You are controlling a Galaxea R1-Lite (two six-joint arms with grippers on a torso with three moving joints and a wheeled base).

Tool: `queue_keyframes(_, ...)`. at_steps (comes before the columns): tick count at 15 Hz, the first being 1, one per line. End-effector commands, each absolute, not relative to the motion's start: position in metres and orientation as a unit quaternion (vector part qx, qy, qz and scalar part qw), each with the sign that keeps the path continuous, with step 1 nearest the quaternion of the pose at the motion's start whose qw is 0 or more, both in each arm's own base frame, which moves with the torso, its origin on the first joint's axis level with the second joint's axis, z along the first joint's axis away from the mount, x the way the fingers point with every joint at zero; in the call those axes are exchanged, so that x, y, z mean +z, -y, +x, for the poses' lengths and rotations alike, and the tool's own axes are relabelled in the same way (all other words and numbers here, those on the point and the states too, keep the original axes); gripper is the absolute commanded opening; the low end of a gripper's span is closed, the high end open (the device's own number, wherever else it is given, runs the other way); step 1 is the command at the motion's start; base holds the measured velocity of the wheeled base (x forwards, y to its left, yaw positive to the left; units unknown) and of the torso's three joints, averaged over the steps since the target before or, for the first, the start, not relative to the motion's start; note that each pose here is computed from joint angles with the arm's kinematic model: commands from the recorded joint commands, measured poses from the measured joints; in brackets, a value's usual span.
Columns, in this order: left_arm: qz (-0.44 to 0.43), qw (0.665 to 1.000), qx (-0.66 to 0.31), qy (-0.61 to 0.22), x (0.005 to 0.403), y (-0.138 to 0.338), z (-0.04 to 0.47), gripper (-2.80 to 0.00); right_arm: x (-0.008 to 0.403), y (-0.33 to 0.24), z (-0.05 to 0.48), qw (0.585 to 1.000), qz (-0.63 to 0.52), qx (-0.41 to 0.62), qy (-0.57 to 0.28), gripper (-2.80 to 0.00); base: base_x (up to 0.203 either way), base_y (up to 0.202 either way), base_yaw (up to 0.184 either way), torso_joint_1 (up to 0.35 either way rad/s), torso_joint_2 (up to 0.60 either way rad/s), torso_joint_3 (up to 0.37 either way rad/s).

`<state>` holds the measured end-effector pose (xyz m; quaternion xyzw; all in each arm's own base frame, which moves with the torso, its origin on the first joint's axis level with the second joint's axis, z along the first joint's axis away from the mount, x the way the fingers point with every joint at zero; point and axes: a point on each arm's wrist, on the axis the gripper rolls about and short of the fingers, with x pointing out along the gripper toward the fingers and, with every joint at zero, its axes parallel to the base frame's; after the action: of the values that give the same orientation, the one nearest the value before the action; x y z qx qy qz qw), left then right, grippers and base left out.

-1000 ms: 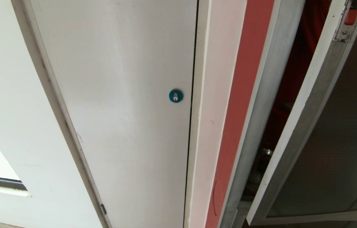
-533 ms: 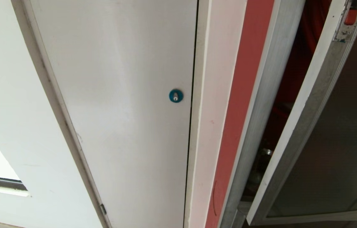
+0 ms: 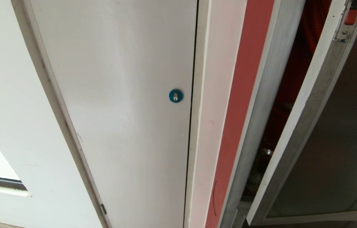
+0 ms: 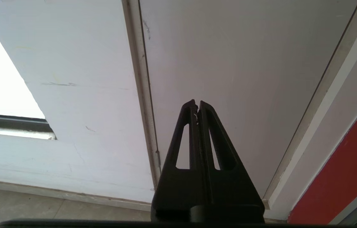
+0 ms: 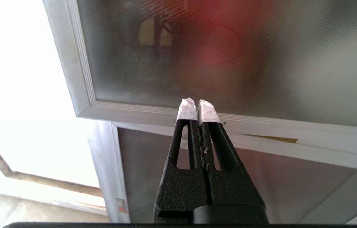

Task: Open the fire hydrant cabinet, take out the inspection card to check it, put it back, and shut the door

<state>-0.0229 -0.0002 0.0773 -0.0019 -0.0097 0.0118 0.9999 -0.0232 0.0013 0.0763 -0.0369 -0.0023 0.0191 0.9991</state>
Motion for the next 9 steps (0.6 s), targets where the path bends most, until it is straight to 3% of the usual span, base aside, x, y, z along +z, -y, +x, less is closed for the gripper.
queue_keyframes(1, -0.002, 1.0, 0.012, 0.006, 0.0757, 0.0002, -0.0223, -2.8, 0.075, -0.0012, -0.0229, 0.999, -0.032, 0.017, -0.001, -2.8, 0.0, 0.0, 0.0, 0.0, 0.0, 0.0)
queue_keyframes(9, -0.002, 1.0, 0.012, 0.006, 0.0757, 0.0002, -0.0223, -2.8, 0.0751, -0.0011, -0.0229, 1.0, -0.025, 0.015, 0.0, -2.8, 0.0, 0.0, 0.0, 0.0, 0.0, 0.0)
